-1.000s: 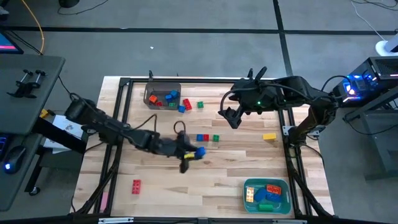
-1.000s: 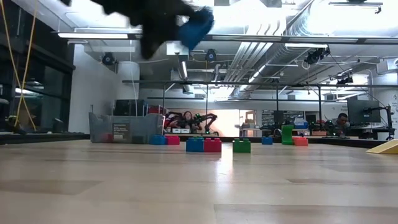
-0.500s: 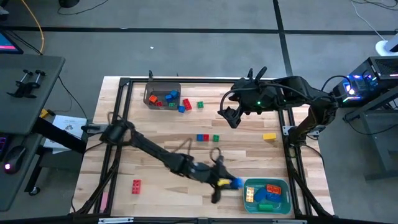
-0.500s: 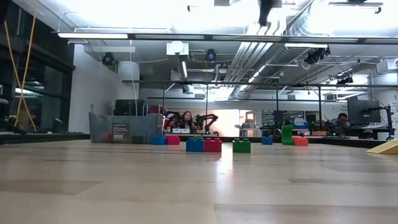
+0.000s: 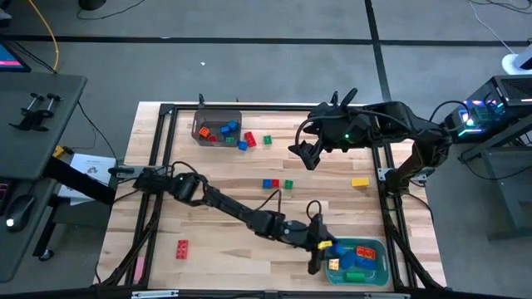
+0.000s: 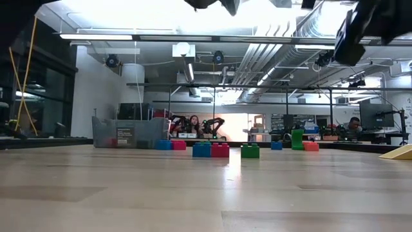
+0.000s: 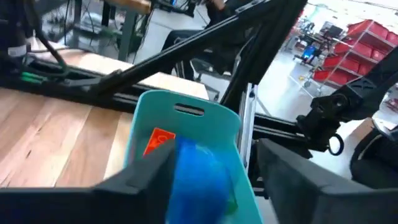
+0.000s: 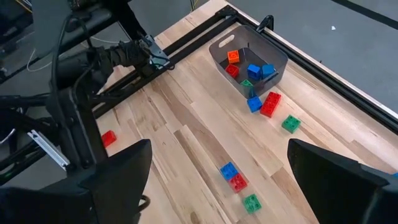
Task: Sort blocks by size
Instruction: Put the blue game piece into the blue bin, then put the orange game piece into the blue bin
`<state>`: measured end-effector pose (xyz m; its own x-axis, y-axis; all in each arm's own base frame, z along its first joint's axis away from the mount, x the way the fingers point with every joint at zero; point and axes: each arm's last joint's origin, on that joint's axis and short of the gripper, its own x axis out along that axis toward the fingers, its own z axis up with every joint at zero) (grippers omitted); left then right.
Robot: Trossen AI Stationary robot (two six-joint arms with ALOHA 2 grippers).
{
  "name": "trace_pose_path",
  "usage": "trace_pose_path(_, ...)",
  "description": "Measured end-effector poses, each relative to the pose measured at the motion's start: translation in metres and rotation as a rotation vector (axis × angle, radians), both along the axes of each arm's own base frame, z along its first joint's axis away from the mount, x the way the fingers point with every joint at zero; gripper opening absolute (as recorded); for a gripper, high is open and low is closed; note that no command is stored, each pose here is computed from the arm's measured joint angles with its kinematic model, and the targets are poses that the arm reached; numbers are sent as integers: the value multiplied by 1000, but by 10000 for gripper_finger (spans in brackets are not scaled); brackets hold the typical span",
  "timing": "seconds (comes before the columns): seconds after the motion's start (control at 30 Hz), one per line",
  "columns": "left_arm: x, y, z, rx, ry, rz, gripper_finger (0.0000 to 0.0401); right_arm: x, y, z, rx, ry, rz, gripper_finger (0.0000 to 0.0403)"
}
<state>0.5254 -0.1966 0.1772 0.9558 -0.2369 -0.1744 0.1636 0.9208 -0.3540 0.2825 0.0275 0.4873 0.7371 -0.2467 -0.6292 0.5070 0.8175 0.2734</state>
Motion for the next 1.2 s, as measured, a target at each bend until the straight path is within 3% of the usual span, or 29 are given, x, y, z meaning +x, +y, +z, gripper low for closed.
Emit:
trace_pose_path(0.17, 0, 11, 7, -11, 62, -69, 286, 0, 0, 0, -2, 0, 1, 371)
trace_pose_path(0.33, -16, 31, 35, -54, 317, -285, 306, 0, 0, 0, 0, 4, 11, 371)
trace_pose_path(0.5, -66, 41, 47, 203, 585, -294, 299, -1, 0, -1, -12, 18, 26, 371)
trace_pose_path(0.57, -95, 39, 44, 248, 633, -261, 297, -1, 0, -1, -19, 26, 34, 371)
trace_pose_path(0.67, -147, 38, 40, 180, 592, -169, 296, -2, 0, -2, -25, 42, 40, 371)
trace_pose_path(0.83, -256, 35, 9, -75, 546, 60, 295, -3, 5, -7, -45, 85, 60, 371)
trace_pose_path(0.93, -309, 38, 3, -268, 528, 173, 295, 3, 7, -24, -51, 135, -40, 371)
trace_pose_path(1.1, -351, 48, 7, -381, 468, 300, 295, 6, -16, -84, -78, 387, -406, 371)
trace_pose_path(1.2, -355, 53, 17, -335, 430, 304, 295, 2, -47, -123, -22, 550, -519, 371)
